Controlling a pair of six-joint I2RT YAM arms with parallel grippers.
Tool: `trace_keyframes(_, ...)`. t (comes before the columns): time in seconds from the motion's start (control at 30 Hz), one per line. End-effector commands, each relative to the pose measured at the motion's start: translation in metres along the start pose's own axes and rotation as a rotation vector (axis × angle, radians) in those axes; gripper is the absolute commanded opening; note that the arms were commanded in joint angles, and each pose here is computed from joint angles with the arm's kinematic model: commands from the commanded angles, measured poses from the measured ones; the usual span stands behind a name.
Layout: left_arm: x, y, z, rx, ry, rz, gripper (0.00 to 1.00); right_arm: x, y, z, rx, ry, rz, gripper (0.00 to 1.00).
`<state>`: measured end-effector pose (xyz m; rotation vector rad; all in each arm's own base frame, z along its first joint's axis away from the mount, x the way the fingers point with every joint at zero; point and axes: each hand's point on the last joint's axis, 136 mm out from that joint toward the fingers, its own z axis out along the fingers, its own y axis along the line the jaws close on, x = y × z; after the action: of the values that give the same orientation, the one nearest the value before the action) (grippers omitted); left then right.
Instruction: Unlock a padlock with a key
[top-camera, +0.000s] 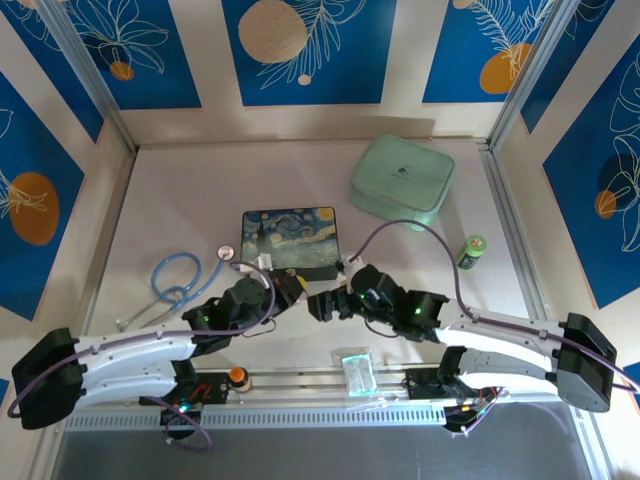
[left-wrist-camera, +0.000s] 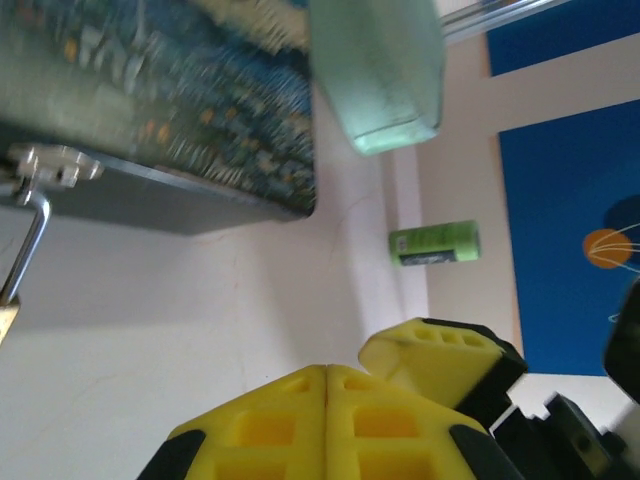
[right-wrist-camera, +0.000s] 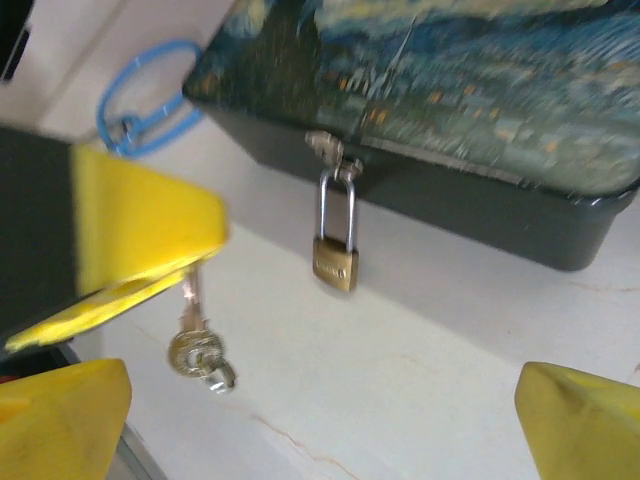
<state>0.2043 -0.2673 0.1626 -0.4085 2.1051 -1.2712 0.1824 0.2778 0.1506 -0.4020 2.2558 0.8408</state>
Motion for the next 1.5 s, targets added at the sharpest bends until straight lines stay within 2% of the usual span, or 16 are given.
trace_keyframes(0.0,-0.016,-0.003,-0.008,0.056,-0.083,0.094,0.0,-0.02,0.022,-0.012,-0.191,-0.023,0.143,0.99)
trace_keyframes(0.17,-0.03,-0.029,-0.026,0.217,-0.167,0.139,0.0,-0.046,0.039,-0.031,-0.438,-0.123,0.241,0.96)
trace_keyframes(0.4,-0.044,-0.057,-0.046,0.391,-0.257,0.142,0.0,-0.059,0.065,-0.032,-0.539,-0.138,0.26,0.93)
trace_keyframes(0.67,-0.051,-0.077,-0.058,0.505,-0.303,0.127,0.0,-0.061,0.09,-0.02,-0.677,-0.117,0.233,0.68)
trace_keyframes(0.9,-0.052,-0.079,-0.058,0.511,-0.307,0.128,0.0,-0.064,0.095,-0.022,-0.692,-0.137,0.206,0.51)
trace_keyframes(1.0,-0.052,-0.078,-0.057,0.505,-0.308,0.123,0.0,-0.064,0.095,-0.02,-0.695,-0.129,0.208,0.49)
trace_keyframes(1.1,-0.052,-0.078,-0.057,0.503,-0.311,0.124,0.0,-0.064,0.101,-0.02,-0.726,-0.105,0.196,0.38)
trace_keyframes(1.23,-0.051,-0.079,-0.056,0.5,-0.301,0.132,0.0,-0.064,0.103,-0.018,-0.741,-0.099,0.206,0.36)
trace_keyframes(1.37,-0.051,-0.08,-0.056,0.507,-0.305,0.126,0.0,-0.06,0.1,-0.015,-0.731,-0.091,0.211,0.25)
trace_keyframes(1.47,-0.052,-0.078,-0.055,0.497,-0.306,0.126,0.0,-0.057,0.097,-0.015,-0.73,-0.089,0.221,0.23)
